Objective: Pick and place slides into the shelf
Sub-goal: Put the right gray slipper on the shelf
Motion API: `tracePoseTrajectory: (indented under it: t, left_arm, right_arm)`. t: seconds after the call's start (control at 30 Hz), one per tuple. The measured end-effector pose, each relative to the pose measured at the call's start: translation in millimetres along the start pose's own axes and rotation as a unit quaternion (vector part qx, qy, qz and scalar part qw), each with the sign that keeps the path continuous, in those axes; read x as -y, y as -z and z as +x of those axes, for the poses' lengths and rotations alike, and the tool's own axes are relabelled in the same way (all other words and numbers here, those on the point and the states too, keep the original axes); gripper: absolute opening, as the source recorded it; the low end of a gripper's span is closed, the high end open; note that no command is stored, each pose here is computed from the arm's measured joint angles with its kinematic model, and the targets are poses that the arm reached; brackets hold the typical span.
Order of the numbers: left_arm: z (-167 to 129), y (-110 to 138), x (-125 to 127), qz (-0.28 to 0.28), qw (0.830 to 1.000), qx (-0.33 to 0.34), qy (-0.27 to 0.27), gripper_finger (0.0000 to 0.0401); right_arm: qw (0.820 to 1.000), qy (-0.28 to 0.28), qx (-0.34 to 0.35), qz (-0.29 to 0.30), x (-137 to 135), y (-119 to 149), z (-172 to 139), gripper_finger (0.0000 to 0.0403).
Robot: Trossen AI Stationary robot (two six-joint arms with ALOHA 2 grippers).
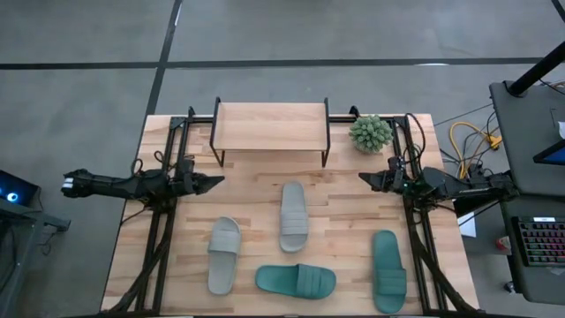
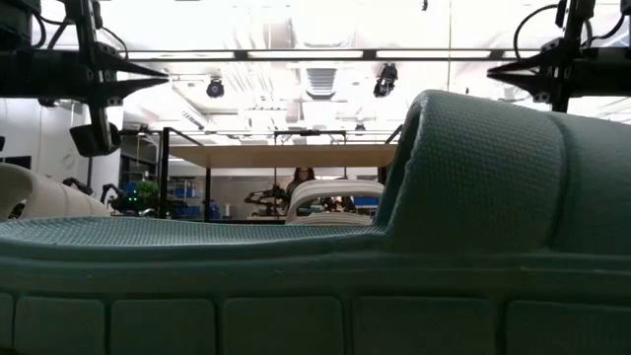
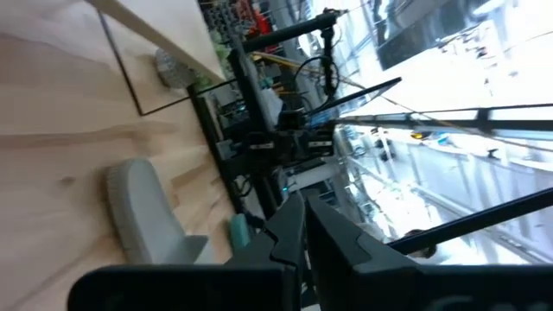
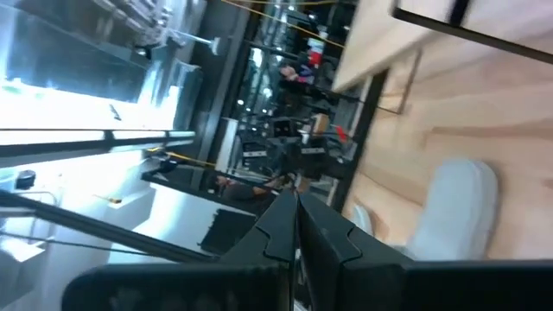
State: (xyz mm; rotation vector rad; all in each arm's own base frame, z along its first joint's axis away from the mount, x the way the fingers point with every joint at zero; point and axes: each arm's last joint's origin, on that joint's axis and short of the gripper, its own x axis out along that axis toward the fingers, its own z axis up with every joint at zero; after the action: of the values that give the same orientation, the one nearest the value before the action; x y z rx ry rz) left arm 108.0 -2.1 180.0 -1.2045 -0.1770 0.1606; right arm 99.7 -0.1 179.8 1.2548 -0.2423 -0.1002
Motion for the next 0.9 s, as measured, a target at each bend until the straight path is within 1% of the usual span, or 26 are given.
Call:
tracePoseTrajectory:
  t: [0.13, 0.33, 0.43, 0.53, 0.63, 0.7, 0.83, 0.9]
  left_arm:
    - [0, -2, 5, -0.003, 1.000, 0.010, 0.026, 0.0000]
    - [2, -4, 13, 0.005, 0.998, 0.026, 0.062, 0.0000]
    - [5, -6, 19, 0.004, 0.997, 0.029, 0.068, 0.0000]
    - [9, -8, 29, 0.017, 0.997, 0.029, 0.068, 0.0000]
    - [14, -10, 40, 0.041, 0.997, 0.029, 0.067, 0.0000]
    - [17, -13, 49, 0.056, 0.996, 0.030, 0.070, 0.0000]
    - [22, -17, 66, 0.088, 0.992, 0.031, 0.080, 0.0000]
    - [25, -19, 75, 0.095, 0.991, 0.029, 0.086, 0.0000]
  right_arm:
    - [0.999, -0.039, 0.015, -0.016, -8, -3, 0, 0.0009]
    - [0.996, -0.075, 0.035, -0.022, -15, -6, -1, 0.0009]
    - [0.994, -0.096, 0.044, -0.028, -19, -8, -2, 0.0008]
    - [0.991, -0.114, 0.055, -0.041, -24, -10, -3, 0.0009]
    - [0.989, -0.119, 0.060, -0.058, -34, -13, -4, 0.0009]
    - [0.989, -0.111, 0.058, -0.072, -42, -16, -4, 0.0009]
    - [0.991, -0.075, 0.042, -0.102, -59, -21, 0, 0.0009]
    - [0.991, -0.056, 0.033, -0.117, -68, -23, 3, 0.0009]
